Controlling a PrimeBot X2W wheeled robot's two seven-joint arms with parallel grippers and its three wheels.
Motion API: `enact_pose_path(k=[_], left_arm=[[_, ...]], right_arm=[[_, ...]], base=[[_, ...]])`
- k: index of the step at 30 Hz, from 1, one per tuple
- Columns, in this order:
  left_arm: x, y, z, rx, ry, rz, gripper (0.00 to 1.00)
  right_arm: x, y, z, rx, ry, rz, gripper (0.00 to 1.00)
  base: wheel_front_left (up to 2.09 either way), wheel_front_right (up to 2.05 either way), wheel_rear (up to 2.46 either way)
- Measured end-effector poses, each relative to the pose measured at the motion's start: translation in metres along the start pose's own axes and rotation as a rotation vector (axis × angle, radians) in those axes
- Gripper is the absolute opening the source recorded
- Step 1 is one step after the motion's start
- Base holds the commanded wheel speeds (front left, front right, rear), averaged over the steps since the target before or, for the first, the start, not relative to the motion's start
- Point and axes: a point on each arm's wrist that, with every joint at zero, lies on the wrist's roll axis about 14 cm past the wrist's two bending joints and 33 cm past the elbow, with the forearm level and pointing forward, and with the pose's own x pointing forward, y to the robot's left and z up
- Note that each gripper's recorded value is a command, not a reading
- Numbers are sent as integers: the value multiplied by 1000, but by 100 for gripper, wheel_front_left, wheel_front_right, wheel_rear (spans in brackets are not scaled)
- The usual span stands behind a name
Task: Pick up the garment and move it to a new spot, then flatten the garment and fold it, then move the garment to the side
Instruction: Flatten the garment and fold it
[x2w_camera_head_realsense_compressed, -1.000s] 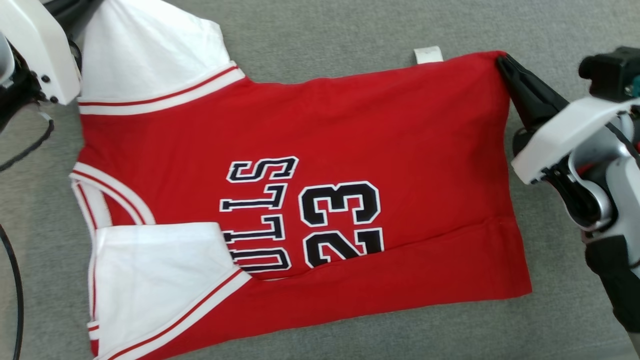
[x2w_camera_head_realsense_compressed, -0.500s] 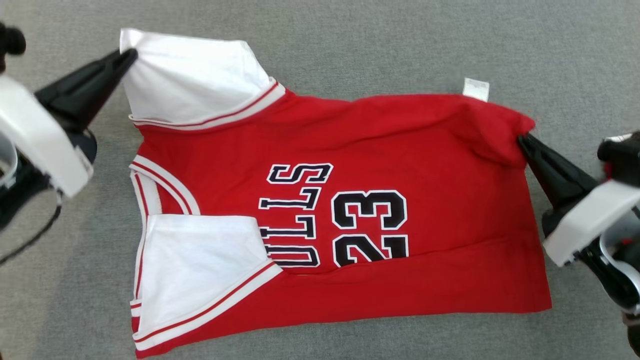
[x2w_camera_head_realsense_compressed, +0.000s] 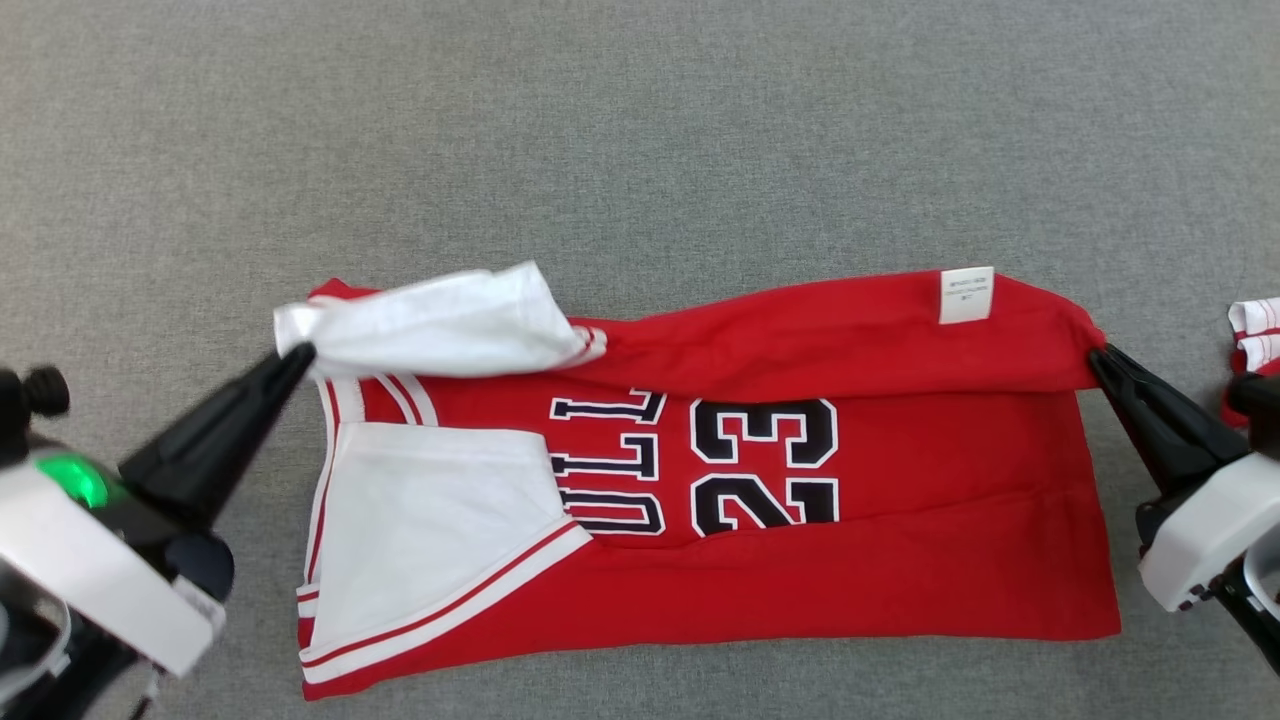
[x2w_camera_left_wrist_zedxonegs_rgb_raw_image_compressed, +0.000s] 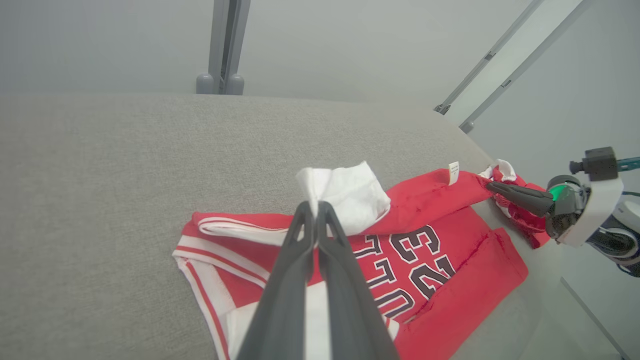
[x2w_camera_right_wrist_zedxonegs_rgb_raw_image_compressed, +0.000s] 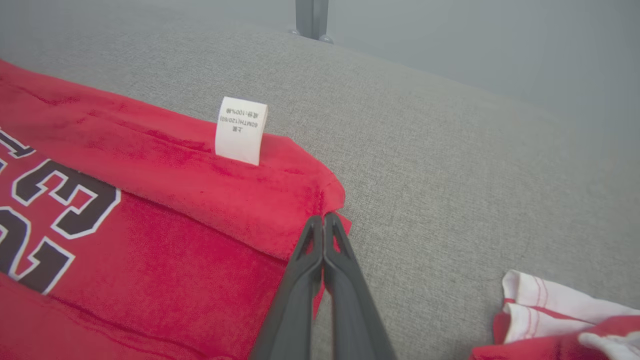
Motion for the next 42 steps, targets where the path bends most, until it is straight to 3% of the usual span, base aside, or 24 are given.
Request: enact_pose_path(k=[18, 19, 20, 21, 22, 28, 31, 37, 42], left_arm=[[-29, -3, -91, -399, 114, 93, 0], [-30, -2, -96, -410, 126, 99, 0], [-30, -1, -98, -417, 130, 107, 21], [-30, 1, -100, -421, 130, 116, 46], [-30, 2, -102, -423, 132, 123, 100], [-33, 10, -96, -408, 68, 170, 100], [-33, 17, -81, -367, 5, 198, 100], [-27, 28, -37, -250, -157, 258, 100], [-30, 38, 48, -143, -498, 375, 100]], right_arm=[[-21, 8, -45, 106, 67, -36, 0], [-22, 8, -46, 120, 63, -40, 17], [-22, 10, -49, 153, 72, -44, 64], [-23, 11, -54, 169, 86, -47, 100], [-24, 11, -56, 183, 87, -57, 100], [-34, 1, -45, 292, -11, -145, 100], [-40, -7, -23, 350, -131, -201, 100], [-53, -21, 25, 362, -350, -286, 100], [-56, -21, 64, 328, -489, -310, 100]], base=[[0, 0, 0], [0, 0, 0], [0, 0, 0], [0, 0, 0], [0, 0, 0], [0, 0, 0], [0, 0, 0], [0, 0, 0], [0, 0, 0]])
